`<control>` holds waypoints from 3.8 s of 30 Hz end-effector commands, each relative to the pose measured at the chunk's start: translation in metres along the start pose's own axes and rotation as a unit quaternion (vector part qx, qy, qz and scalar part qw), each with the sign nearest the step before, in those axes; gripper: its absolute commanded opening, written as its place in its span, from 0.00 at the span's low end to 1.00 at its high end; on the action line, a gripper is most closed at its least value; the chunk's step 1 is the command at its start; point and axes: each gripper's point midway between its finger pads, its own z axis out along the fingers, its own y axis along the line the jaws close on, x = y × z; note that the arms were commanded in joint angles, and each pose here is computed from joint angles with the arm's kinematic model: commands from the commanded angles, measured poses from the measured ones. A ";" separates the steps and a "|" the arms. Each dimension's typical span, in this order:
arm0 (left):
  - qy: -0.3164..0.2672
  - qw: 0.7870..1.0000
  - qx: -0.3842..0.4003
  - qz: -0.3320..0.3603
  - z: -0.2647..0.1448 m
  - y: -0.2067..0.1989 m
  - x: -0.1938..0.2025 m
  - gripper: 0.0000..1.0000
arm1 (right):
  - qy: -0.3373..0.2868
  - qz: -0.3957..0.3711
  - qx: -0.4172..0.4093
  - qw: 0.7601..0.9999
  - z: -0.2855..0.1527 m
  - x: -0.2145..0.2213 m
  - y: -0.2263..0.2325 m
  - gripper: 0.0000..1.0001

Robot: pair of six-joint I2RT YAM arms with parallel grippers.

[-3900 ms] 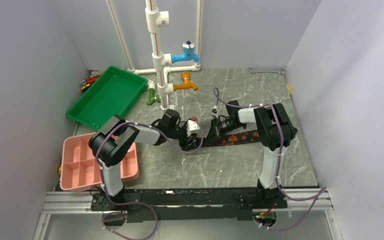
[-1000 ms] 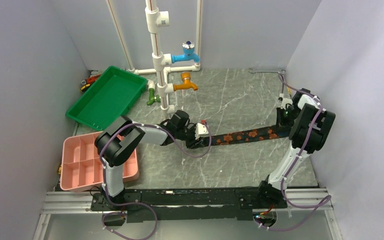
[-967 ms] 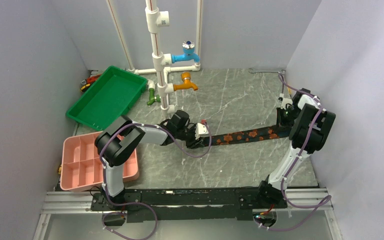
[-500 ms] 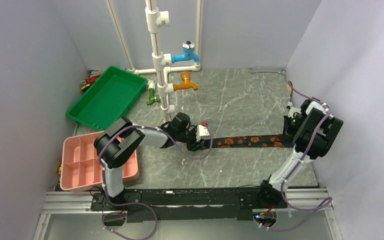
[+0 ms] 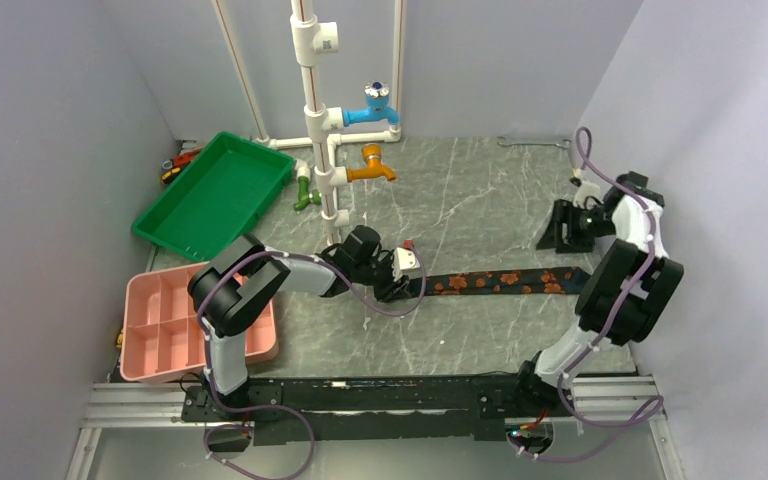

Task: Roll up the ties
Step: Roll the tie at the center of the board.

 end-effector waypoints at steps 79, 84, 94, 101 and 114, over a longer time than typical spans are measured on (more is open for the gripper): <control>-0.144 0.983 -0.117 -0.014 -0.096 0.022 -0.083 0.99 | 0.214 -0.017 -0.226 0.950 0.190 0.132 0.221 0.00; -0.089 0.994 0.016 -0.065 -0.072 0.015 -0.075 1.00 | 0.211 -0.008 -0.234 0.949 0.187 0.129 0.222 0.00; -0.126 0.990 -0.051 0.043 -0.048 0.014 -0.040 0.99 | 0.216 -0.001 -0.249 0.944 0.190 0.125 0.224 0.00; -0.127 0.991 -0.020 0.039 -0.017 0.008 -0.025 0.93 | 0.215 0.002 -0.249 0.944 0.189 0.122 0.226 0.00; -0.084 0.996 -0.022 0.018 0.013 0.005 0.002 0.50 | 0.204 -0.009 -0.264 0.942 0.183 0.118 0.234 0.00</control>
